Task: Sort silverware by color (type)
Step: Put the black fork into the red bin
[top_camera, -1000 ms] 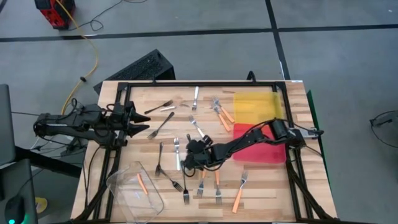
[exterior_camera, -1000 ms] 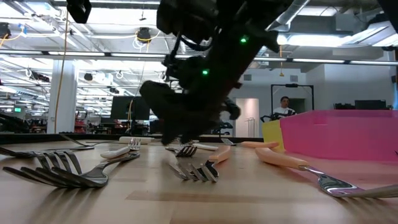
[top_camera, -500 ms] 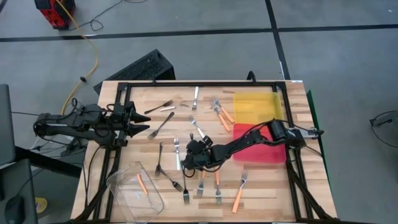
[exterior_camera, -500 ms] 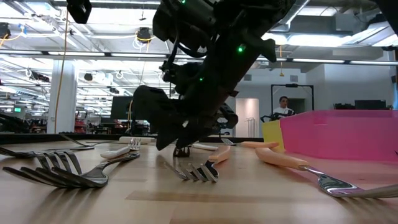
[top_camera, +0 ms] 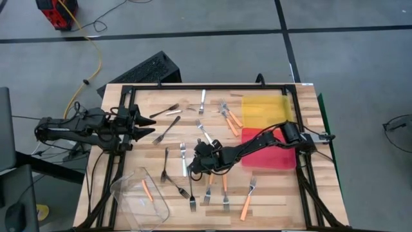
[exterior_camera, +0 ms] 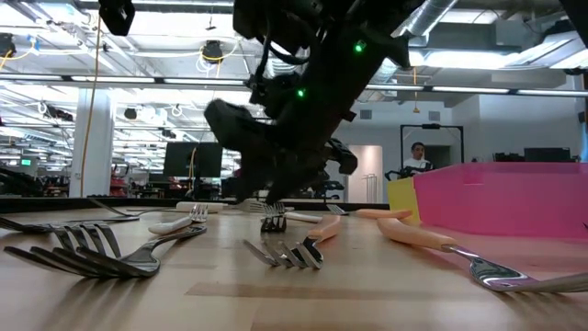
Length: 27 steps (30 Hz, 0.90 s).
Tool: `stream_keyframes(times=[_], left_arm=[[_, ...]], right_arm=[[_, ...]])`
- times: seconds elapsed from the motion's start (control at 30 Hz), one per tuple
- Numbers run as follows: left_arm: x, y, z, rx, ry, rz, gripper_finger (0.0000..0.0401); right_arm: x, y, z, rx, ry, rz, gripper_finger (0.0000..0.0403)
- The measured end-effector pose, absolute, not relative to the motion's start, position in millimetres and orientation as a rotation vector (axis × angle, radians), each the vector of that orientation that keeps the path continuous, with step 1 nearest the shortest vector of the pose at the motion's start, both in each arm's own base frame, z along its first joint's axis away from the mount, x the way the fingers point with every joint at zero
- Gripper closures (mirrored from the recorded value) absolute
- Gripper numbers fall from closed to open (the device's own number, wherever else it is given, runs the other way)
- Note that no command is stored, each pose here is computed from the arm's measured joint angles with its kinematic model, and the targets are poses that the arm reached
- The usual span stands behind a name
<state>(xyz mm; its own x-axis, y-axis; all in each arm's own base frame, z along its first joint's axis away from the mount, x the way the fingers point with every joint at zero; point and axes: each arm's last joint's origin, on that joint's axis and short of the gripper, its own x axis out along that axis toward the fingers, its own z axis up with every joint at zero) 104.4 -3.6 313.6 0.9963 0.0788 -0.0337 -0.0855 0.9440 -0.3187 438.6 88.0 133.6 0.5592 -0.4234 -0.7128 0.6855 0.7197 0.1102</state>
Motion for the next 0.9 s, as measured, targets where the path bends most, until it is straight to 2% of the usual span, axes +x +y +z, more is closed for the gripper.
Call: stream_keyframes(times=[0.33, 0.6, 0.73, 0.9], left_arm=[[104.3, -2.7, 313.6, -0.349, 0.014, 0.116, 0.0250], [104.3, -1.9, 313.5, -0.348, 0.010, 0.142, 0.0250], [104.3, -1.8, 313.5, -0.348, 0.010, 0.145, 0.0250], [104.3, -1.7, 313.5, -0.349, 0.009, 0.149, 0.0250]], right_arm=[[438.0, 95.8, 114.5, 0.435, 0.751, -0.688, 0.0180], [438.2, 95.3, 113.8, 0.453, 0.753, -0.687, 0.0186], [437.0, 93.8, 110.4, 0.466, 0.773, -0.702, 0.0222], [434.5, 93.2, 107.2, 0.446, 0.800, -0.719, 0.0291]])
